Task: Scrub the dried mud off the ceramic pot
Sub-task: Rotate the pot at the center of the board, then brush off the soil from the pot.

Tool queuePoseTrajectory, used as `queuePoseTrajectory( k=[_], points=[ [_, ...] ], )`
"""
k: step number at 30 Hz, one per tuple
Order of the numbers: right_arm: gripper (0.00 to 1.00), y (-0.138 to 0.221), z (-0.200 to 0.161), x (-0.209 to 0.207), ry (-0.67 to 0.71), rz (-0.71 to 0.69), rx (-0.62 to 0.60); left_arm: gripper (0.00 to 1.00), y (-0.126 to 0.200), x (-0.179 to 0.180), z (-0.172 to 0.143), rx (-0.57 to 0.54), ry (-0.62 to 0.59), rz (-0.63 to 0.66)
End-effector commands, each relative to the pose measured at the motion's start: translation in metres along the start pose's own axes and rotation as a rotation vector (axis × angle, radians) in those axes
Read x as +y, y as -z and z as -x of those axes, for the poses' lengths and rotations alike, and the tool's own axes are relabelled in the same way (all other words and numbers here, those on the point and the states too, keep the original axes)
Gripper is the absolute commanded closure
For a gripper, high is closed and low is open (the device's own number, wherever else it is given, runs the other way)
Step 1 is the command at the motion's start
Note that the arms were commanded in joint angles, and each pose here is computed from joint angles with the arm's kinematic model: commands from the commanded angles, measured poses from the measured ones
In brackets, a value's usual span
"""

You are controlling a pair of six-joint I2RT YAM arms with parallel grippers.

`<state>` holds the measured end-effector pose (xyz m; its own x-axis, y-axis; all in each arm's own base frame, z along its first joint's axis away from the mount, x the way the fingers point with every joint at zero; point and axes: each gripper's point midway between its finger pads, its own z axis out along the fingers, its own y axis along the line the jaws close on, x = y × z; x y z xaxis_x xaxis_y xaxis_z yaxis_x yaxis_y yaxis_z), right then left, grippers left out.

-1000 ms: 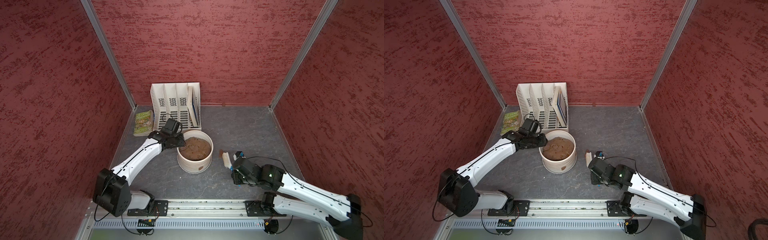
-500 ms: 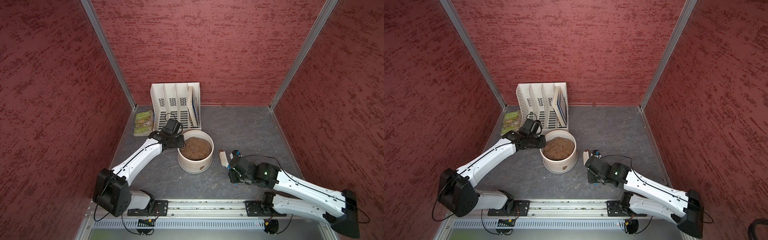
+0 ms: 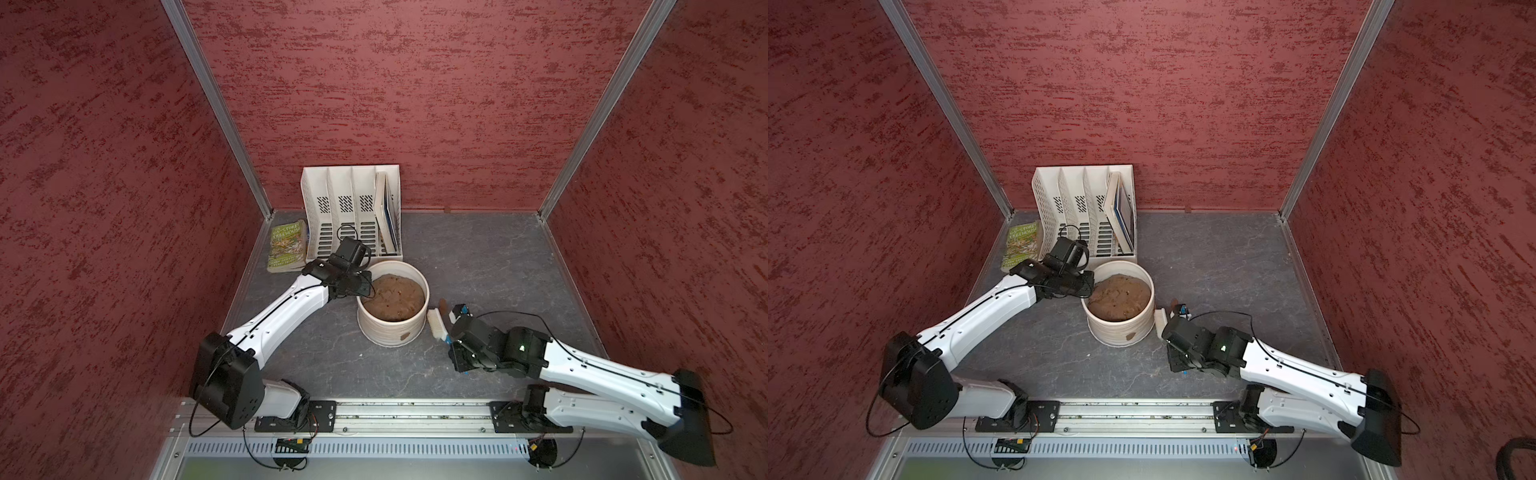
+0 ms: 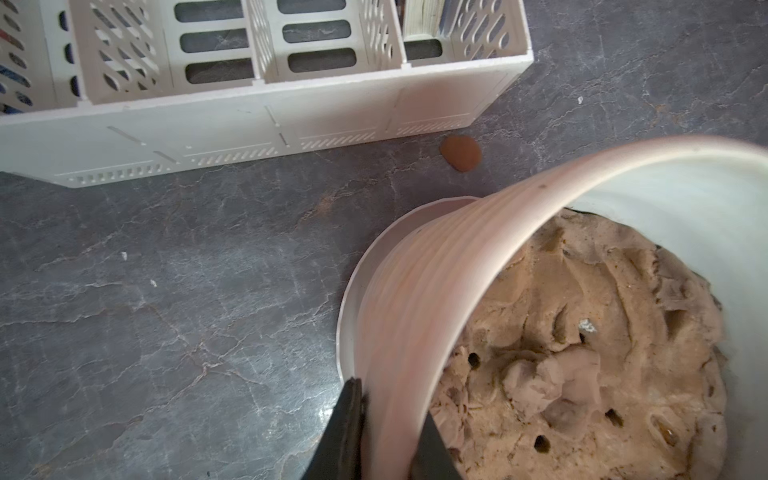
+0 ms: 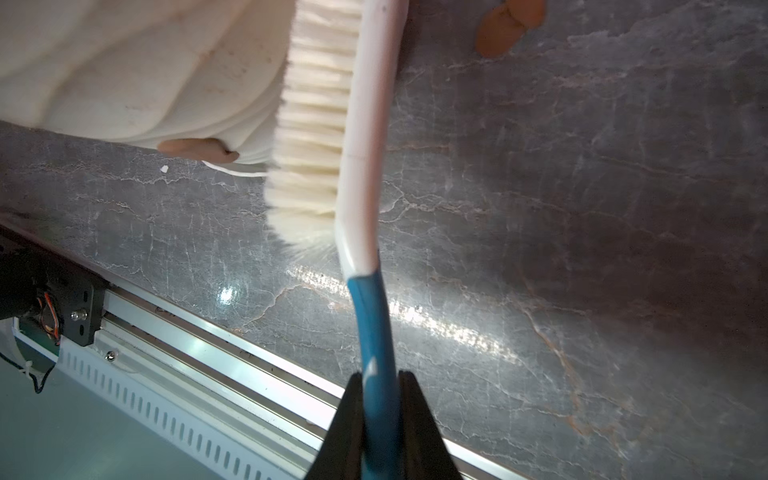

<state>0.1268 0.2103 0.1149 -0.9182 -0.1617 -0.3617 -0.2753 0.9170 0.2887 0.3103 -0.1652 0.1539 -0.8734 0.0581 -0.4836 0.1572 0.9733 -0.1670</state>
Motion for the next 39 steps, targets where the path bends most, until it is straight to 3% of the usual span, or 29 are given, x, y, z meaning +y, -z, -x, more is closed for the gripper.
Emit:
queuePoseTrajectory(
  k=[1,12,29,39],
  points=[
    [1.0,0.005,0.015,0.024,0.022,0.072,-0.045,1.0,0.009,-0.054,0.002,0.011,-0.038,-0.225],
    [1.0,-0.007,0.051,0.02,0.011,-0.019,-0.084,1.0,0.009,-0.056,-0.004,0.03,-0.072,-0.22],
    [1.0,-0.032,0.077,-0.05,-0.117,-0.174,-0.009,1.0,0.014,-0.039,-0.01,0.03,-0.043,-0.177],
    [1.0,0.009,0.054,-0.041,-0.152,-0.021,-0.111,1.0,0.028,-0.003,-0.034,0.037,0.106,-0.25]
  ],
)
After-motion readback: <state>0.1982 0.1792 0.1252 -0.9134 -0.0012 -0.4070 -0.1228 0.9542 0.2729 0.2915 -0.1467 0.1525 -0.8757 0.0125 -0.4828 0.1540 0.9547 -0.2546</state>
